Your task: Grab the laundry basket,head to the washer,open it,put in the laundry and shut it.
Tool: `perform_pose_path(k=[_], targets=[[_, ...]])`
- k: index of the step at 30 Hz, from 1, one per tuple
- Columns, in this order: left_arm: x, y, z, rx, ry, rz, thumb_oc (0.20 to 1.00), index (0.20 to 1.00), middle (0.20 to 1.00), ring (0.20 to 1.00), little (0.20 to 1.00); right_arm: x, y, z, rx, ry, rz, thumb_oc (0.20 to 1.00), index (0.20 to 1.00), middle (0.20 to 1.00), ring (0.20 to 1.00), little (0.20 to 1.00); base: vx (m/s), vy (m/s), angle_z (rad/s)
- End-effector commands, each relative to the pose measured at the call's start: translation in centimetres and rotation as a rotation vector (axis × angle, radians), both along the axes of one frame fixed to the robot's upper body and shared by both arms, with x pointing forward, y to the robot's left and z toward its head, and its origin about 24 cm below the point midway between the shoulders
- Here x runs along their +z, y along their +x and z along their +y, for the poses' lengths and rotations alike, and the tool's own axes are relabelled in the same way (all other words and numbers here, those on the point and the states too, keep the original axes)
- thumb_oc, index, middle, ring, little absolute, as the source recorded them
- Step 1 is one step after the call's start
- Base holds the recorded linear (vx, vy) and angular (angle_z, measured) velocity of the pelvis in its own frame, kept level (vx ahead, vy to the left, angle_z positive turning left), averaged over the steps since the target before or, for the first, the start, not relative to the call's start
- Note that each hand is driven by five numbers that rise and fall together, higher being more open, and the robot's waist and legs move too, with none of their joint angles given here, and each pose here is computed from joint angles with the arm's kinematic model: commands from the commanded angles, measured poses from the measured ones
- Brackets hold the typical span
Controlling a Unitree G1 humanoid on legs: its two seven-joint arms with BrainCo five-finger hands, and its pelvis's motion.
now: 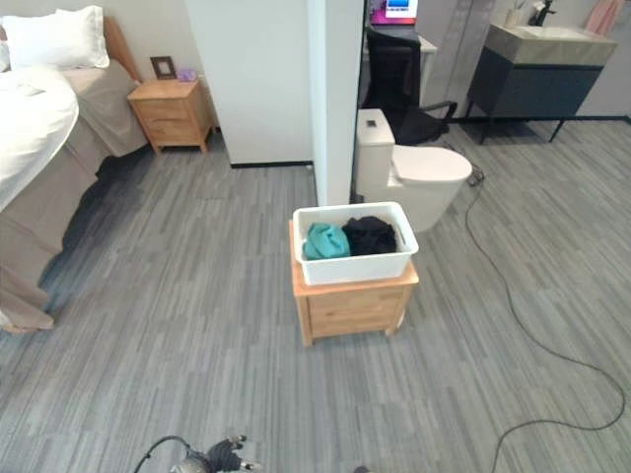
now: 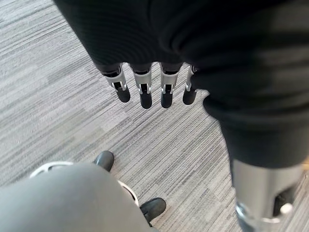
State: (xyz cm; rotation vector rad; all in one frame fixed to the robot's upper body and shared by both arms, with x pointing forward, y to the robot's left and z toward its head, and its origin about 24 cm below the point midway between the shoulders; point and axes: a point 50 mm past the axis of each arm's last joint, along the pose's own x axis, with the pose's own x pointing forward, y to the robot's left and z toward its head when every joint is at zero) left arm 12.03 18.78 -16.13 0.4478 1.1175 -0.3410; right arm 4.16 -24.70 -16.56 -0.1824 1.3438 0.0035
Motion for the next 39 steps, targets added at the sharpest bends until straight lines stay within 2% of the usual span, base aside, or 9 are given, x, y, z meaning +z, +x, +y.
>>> perform_pose_path(k=[1,7,8,15,19,26,35,37,39], targets=[[0.5,2.1,0.0,-0.071,0.032,-0.027,1.000,1.000,1.000,1.000,1.000,-0.2,0.5,0.7,0.068,0.014,0.042,1.000,1.000,1.000,1.000,1.000,0.01,0.053,0.01],[0.8,2.6,0.6,-0.083,0.049,-0.036,1.000,1.000,1.000,1.000,1.000,-0.2,0.7,0.7,0.073,0.023,0.048,1.000,1.000,1.000,1.000,1.000,0.01,0.066,-0.01],[0.9,2.8,0.8,-0.082,0.051,-0.042,1.000,1.000,1.000,1.000,1.000,0.0,0.6,-0.2,0.063,0.014,0.057,1.000,1.000,1.000,1.000,1.000,-0.02,0.098,0.00],[2.2,5.4,2.3,-0.048,0.094,-0.117,1.000,1.000,1.000,1.000,1.000,0.8,3.6,-1.0,0.099,0.003,-0.059,1.000,1.000,1.000,1.000,1.000,-0.07,0.034,-0.10],[2.4,5.7,2.6,-0.050,0.113,-0.125,1.000,1.000,1.000,1.000,1.000,0.9,3.4,-1.4,0.086,-0.006,-0.063,1.000,1.000,1.000,1.000,1.000,-0.01,-0.008,-0.01],[2.0,5.0,2.2,-0.045,0.102,-0.108,1.000,1.000,1.000,1.000,1.000,1.0,2.9,-2.0,0.080,-0.022,-0.043,1.000,1.000,1.000,1.000,1.000,0.04,0.047,0.02],[2.0,4.0,4.4,0.000,0.141,-0.088,1.000,1.000,1.000,1.000,1.000,1.3,1.6,-3.5,0.065,-0.038,0.011,1.000,1.000,1.000,1.000,1.000,0.23,-0.226,-0.11],[2.0,3.6,4.9,0.023,0.139,-0.077,1.000,1.000,1.000,1.000,1.000,1.2,1.1,-3.6,0.062,-0.034,0.029,1.000,1.000,1.000,1.000,1.000,0.28,-0.265,0.04],[1.6,2.4,5.2,0.125,0.107,-0.051,1.000,1.000,1.000,1.000,1.000,1.1,0.3,-3.5,0.038,-0.019,0.043,1.000,1.000,1.000,1.000,1.000,0.30,-0.277,0.01]])
